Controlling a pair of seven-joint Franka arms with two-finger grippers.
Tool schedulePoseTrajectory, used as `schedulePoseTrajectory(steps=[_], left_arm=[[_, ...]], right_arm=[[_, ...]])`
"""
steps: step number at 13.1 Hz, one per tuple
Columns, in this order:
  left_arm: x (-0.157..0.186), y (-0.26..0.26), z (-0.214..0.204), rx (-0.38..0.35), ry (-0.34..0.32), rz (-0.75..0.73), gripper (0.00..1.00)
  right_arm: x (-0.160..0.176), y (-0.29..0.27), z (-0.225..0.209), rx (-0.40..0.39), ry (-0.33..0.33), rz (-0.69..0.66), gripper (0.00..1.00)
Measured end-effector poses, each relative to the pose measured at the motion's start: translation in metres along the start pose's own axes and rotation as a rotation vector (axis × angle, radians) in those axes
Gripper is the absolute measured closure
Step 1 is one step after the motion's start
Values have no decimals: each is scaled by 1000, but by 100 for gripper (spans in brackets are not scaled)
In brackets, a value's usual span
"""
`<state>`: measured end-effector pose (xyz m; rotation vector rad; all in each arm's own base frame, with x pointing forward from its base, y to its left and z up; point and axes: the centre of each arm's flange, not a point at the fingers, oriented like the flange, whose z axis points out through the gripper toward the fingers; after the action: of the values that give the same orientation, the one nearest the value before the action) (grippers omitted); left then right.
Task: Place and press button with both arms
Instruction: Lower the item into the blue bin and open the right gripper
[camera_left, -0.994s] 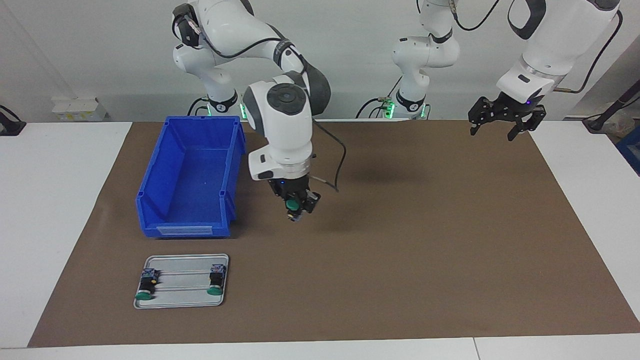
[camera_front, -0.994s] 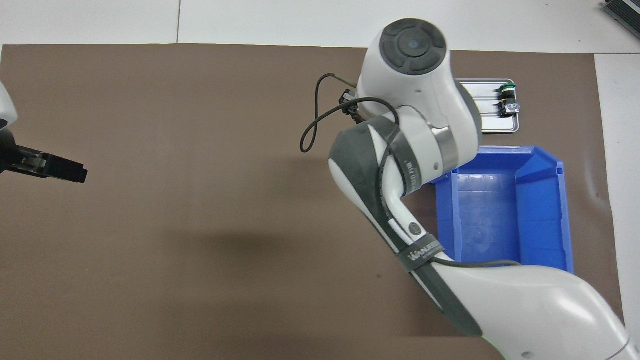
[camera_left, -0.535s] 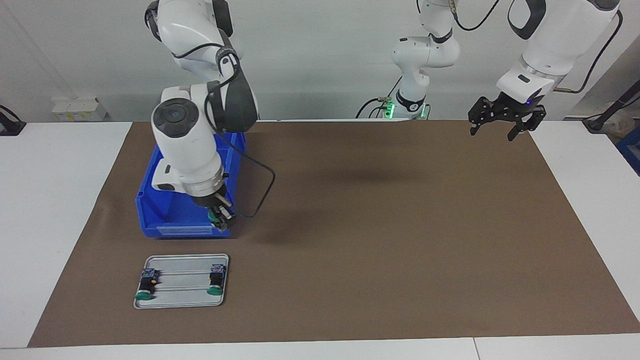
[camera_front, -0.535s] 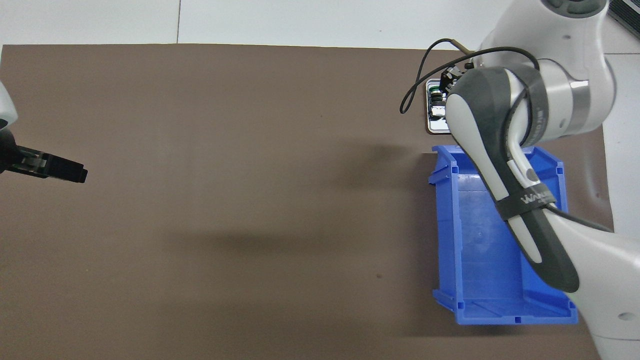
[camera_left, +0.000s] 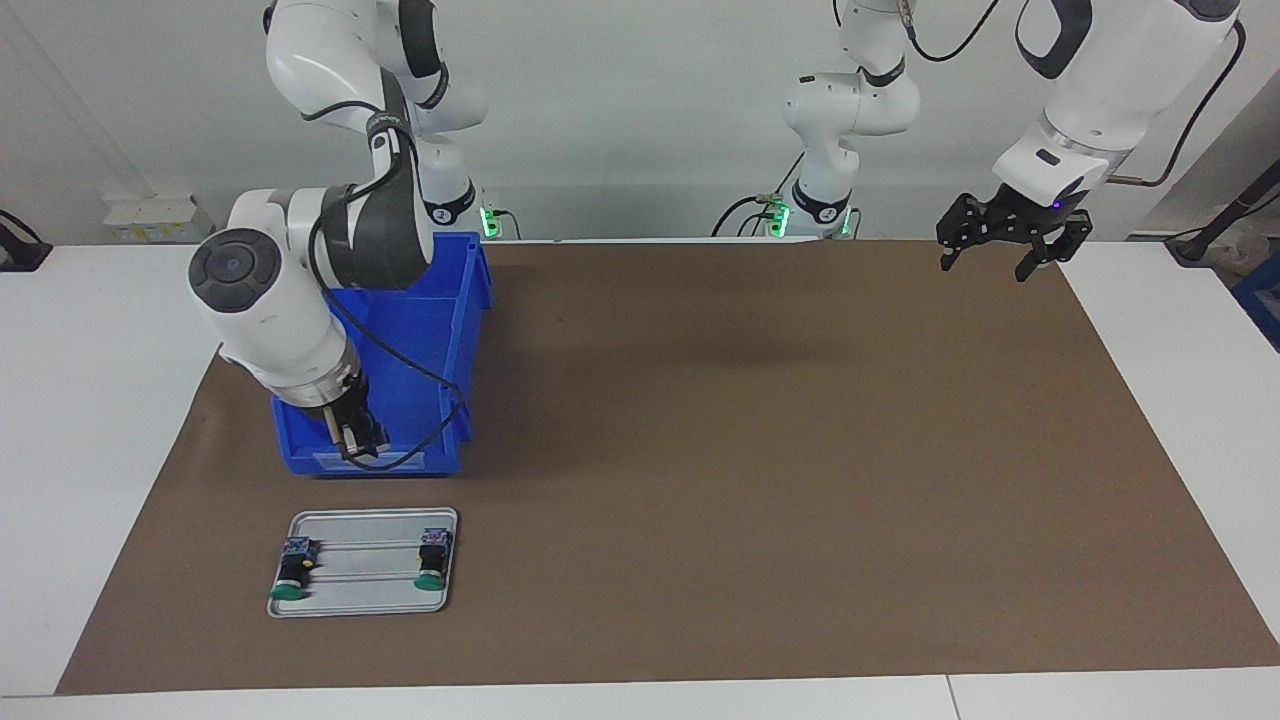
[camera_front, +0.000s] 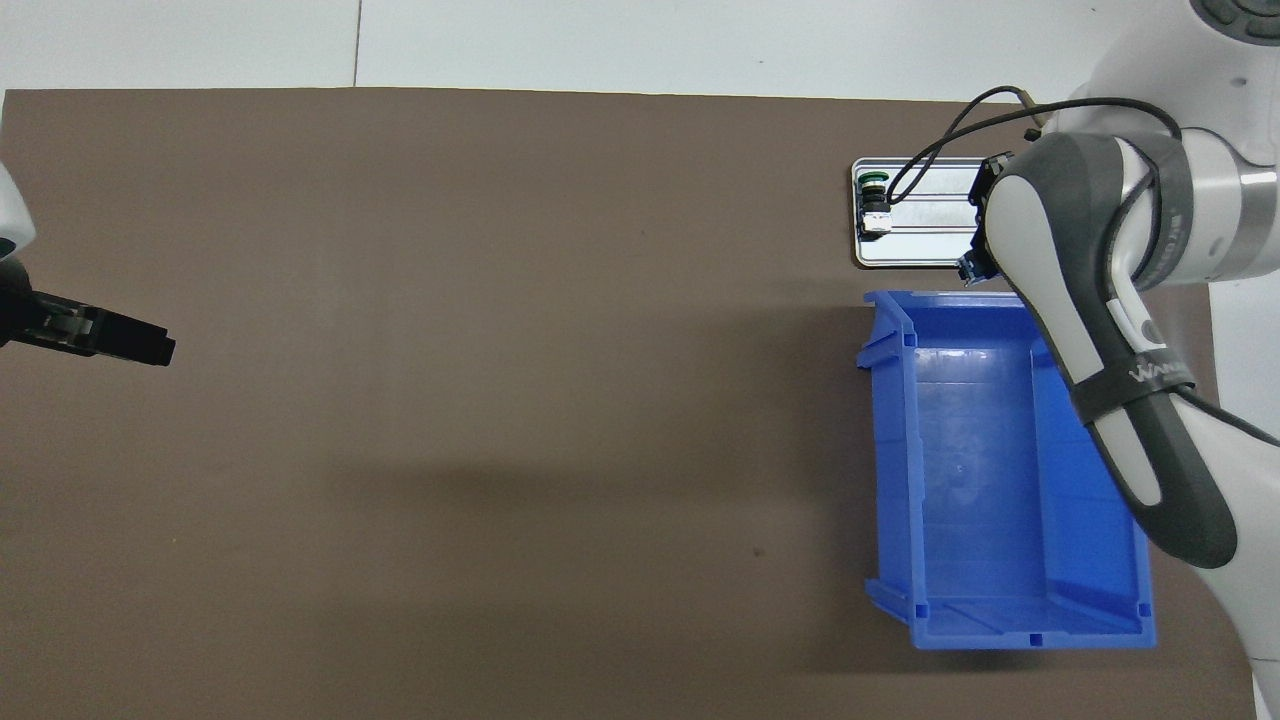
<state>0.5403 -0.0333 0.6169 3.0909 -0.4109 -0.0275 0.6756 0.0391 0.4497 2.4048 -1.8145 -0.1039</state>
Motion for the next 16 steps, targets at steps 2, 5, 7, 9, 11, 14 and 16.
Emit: schedulePoseTrajectory(steps=[2, 5, 7, 9, 11, 14, 16], left_arm=[[0, 0, 0, 0, 0, 0, 0], [0, 0, 0, 0, 0, 0, 0], [0, 0, 0, 0, 0, 0, 0], [0, 0, 0, 0, 0, 0, 0], [0, 0, 0, 0, 0, 0, 0], [0, 0, 0, 0, 0, 0, 0], [0, 0, 0, 0, 0, 0, 0]], right_arm=[[-1, 15, 30, -7, -8, 84, 63], [-5, 47, 74, -37, -22, 145, 63], [-8, 63, 91, -24, -25, 176, 63], [-8, 77, 111, -1, -26, 195, 63], [3, 92, 128, 18, -30, 221, 63], [6, 104, 138, 17, -34, 233, 63], [5, 106, 137, 18, -34, 234, 63]])
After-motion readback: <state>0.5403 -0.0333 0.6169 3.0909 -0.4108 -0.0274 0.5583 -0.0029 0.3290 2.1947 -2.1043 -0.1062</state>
